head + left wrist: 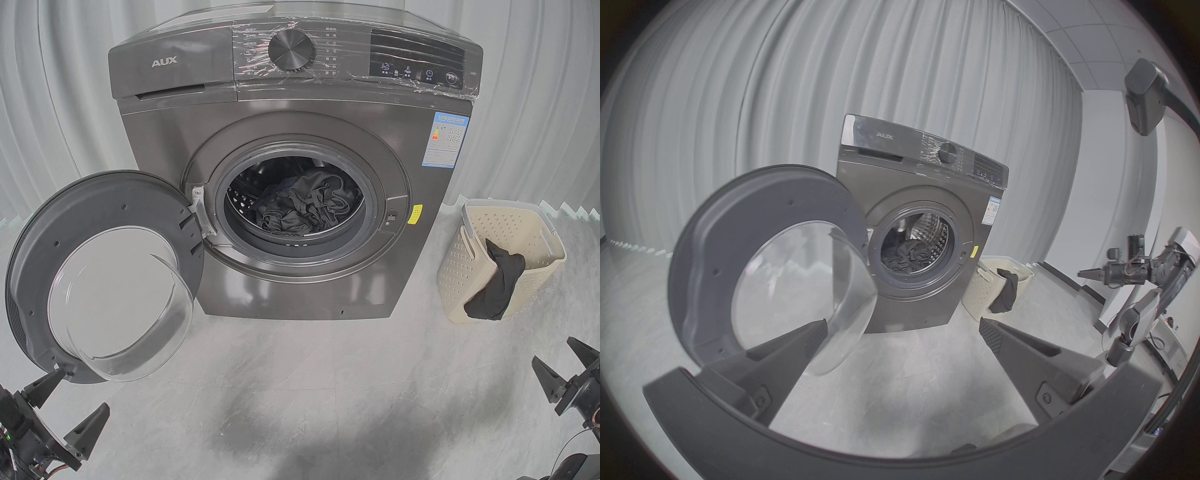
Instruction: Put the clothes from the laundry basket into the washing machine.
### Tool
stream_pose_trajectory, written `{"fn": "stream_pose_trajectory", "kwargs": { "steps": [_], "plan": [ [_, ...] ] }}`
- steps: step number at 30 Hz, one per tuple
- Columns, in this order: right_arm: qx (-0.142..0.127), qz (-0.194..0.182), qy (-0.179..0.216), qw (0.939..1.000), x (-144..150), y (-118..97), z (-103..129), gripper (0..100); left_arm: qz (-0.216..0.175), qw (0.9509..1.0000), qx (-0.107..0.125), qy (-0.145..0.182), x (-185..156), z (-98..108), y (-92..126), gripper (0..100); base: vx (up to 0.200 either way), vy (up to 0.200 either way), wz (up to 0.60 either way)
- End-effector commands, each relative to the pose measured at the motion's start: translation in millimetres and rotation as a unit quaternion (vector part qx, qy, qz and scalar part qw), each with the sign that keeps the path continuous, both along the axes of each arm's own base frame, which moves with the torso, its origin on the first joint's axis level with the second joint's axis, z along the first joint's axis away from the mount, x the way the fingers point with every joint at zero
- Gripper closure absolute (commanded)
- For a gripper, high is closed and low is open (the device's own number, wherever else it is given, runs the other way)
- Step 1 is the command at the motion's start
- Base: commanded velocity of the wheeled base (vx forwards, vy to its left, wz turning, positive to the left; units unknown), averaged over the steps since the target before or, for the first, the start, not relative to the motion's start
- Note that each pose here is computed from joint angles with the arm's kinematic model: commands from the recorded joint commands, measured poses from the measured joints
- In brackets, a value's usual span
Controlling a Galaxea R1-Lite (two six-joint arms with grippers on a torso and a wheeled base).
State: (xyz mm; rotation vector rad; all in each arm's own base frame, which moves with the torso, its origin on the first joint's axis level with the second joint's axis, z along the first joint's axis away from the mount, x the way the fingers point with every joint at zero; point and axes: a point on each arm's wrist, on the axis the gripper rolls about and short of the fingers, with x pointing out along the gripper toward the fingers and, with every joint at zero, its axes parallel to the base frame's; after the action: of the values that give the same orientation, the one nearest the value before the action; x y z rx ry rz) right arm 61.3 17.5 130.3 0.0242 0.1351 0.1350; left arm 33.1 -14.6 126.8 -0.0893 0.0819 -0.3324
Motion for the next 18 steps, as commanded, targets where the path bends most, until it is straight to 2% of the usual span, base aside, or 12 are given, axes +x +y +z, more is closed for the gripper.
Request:
{"fn": "stream_pose_trajectory", "kwargs": {
  "steps": [1,4,9,12,18],
  "plan": [
    [0.017,-0.052,-0.069,0.9961,-48.9,-19.2,-14.6,0,0.049,0.9978,-0.021,-0.039,-30.9,-18.8,17.7,0,0.000,0.000,0.00],
    [0.017,-0.063,-0.069,0.9955,-57.7,-21.2,-22.2,0,0.058,0.9974,-0.019,-0.040,-34.5,-22.4,18.7,0,0.000,0.000,0.00],
    [0.015,-0.079,-0.073,0.9941,-70.9,-22.3,-35.4,0,0.103,0.9938,-0.006,-0.042,-42.3,-31.4,20.4,0,0.000,0.000,0.00],
    [0.009,-0.071,-0.079,0.9943,-75.6,-21.4,-39.9,0,0.111,0.9930,-0.001,-0.042,-47.3,-37.9,20.5,0,0.000,0.000,0.00],
    [-0.001,-0.090,-0.068,0.9936,-79.1,-19.6,-46.8,0,0.121,0.9923,0.006,-0.025,-47.8,-42.2,20.4,0,0.000,0.000,0.00]
  ]
}}
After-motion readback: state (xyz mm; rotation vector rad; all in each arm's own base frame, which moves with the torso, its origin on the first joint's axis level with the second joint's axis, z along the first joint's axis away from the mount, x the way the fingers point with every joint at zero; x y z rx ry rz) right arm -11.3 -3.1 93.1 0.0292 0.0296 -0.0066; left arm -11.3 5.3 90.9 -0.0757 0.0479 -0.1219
